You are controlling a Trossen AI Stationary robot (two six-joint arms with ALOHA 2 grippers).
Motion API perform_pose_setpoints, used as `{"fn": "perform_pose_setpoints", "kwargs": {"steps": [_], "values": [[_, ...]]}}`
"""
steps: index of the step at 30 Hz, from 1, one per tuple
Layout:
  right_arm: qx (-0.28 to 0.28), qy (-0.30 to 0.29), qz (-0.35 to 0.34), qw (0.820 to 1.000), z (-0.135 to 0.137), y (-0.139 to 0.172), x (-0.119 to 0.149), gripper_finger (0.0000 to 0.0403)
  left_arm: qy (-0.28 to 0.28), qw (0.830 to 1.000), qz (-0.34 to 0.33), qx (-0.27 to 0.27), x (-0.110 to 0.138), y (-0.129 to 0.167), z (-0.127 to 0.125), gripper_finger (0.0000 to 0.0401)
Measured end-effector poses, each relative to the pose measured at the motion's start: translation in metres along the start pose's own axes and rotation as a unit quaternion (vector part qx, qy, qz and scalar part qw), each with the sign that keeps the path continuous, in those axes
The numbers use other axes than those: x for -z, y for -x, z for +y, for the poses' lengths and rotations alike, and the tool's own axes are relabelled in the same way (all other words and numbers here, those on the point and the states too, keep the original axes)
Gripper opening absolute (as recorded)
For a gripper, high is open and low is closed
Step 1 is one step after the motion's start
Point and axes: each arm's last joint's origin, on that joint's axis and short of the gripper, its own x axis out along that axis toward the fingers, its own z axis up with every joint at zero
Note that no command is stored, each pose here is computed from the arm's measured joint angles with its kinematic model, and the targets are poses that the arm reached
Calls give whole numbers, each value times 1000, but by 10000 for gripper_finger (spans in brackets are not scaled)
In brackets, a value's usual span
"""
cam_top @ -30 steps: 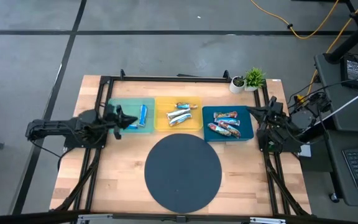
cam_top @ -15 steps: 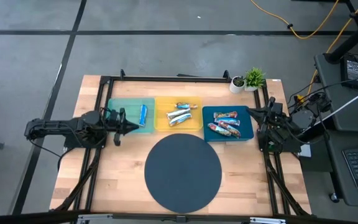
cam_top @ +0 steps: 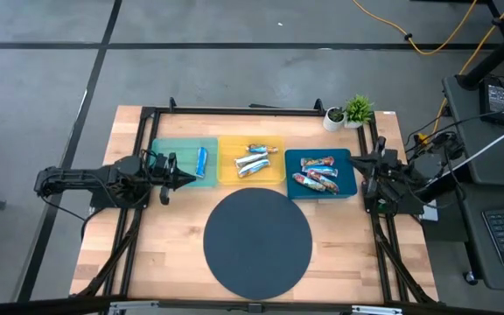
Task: Pick and place Granola Bars by type
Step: Return to Home Position
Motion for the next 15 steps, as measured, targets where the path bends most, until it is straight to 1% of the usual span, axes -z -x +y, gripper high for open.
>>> {"fn": "perform_pose_setpoints", "kwargs": {"steps": [2, 5, 7, 8, 10, 12, 15], "values": [[-23, -16, -27, 999, -1, 2, 0, 4, 0, 1000, 0, 0, 0, 0, 0, 7], [-104, -68, -83, 989, 2, 3, 4, 3, 0, 1000, 0, 0, 0, 0, 0, 9], [-161, -84, -103, 978, 11, -1, 18, 2, 0, 1000, 0, 0, 0, 0, 0, 10], [-174, -96, -115, 973, 15, -4, 25, 2, 0, 1000, 0, 0, 0, 0, 0, 10], [-183, -119, -143, 965, 22, -10, 36, 2, 0, 1000, 0, 0, 0, 0, 0, 10], [-189, -127, -176, 958, 26, -15, 42, 2, 0, 1000, 0, 0, 0, 0, 0, 9], [-181, -115, -191, 958, 27, -20, 42, 2, 0, 1000, 0, 0, 0, 0, 0, 7]]}}
